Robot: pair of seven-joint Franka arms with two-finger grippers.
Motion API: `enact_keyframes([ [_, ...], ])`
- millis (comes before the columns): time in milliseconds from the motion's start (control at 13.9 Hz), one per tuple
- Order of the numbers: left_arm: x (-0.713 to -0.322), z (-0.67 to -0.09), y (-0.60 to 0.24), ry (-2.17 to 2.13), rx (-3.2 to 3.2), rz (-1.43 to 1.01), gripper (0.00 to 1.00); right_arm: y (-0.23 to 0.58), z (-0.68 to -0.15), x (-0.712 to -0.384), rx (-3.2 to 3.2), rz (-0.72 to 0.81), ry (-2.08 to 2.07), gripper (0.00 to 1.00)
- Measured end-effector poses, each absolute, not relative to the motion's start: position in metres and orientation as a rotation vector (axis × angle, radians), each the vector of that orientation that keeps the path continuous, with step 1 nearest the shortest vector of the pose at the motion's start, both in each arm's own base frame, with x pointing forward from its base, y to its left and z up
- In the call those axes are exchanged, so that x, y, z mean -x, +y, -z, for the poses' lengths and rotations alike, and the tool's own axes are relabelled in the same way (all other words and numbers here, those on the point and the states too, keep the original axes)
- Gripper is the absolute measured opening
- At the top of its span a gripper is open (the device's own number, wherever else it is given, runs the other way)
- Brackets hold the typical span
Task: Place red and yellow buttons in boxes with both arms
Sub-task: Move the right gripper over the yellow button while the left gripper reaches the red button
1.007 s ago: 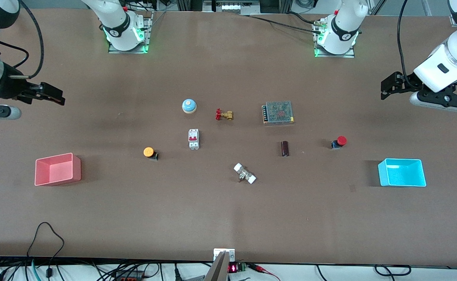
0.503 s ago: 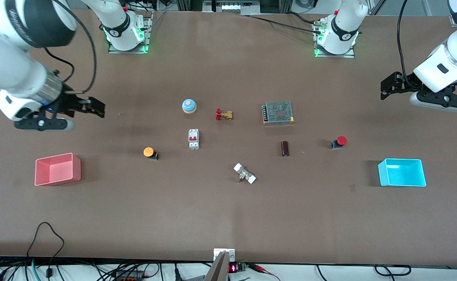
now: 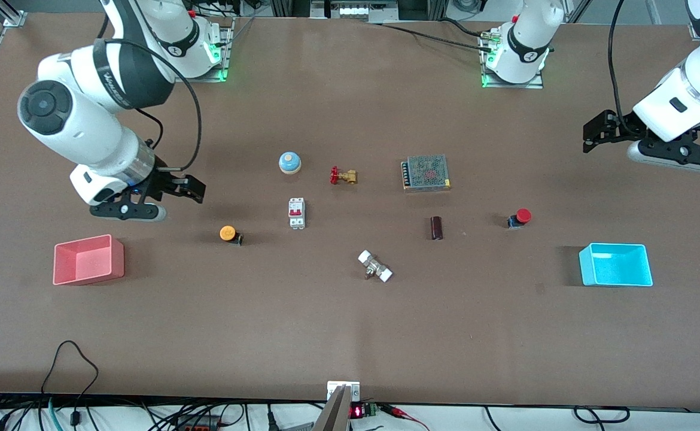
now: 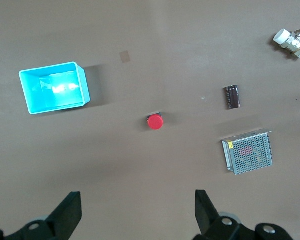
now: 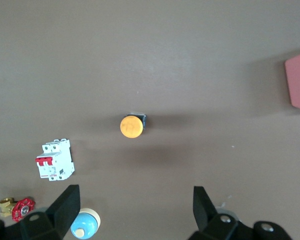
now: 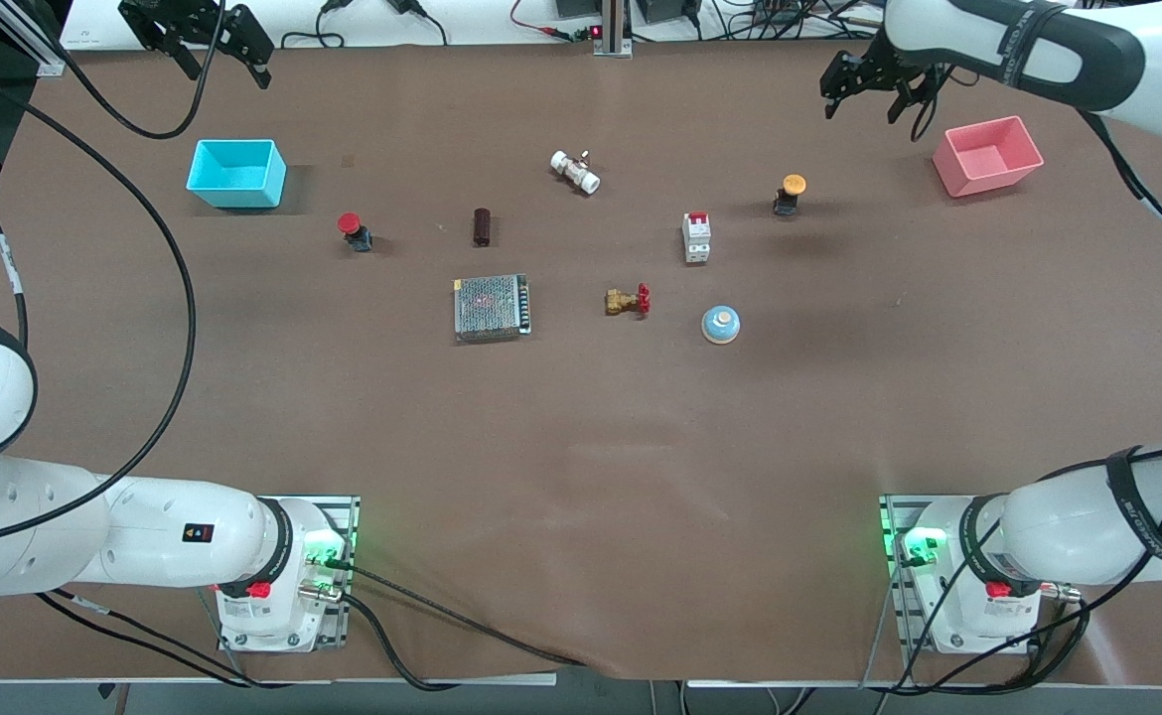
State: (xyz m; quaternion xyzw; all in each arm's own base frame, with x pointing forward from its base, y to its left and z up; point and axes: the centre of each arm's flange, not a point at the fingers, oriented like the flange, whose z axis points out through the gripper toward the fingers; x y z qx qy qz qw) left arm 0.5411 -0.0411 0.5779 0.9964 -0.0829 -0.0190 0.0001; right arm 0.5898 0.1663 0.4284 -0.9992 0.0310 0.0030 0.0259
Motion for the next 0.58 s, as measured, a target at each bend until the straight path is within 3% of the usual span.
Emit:
enact_keyframes([
  [575, -0.541, -0.566, -0.042, -0.263, -3.126, 0.146, 1.00, 0.175, -0.361, -0.606, 3.065, 0.027, 0.156, 1.00],
])
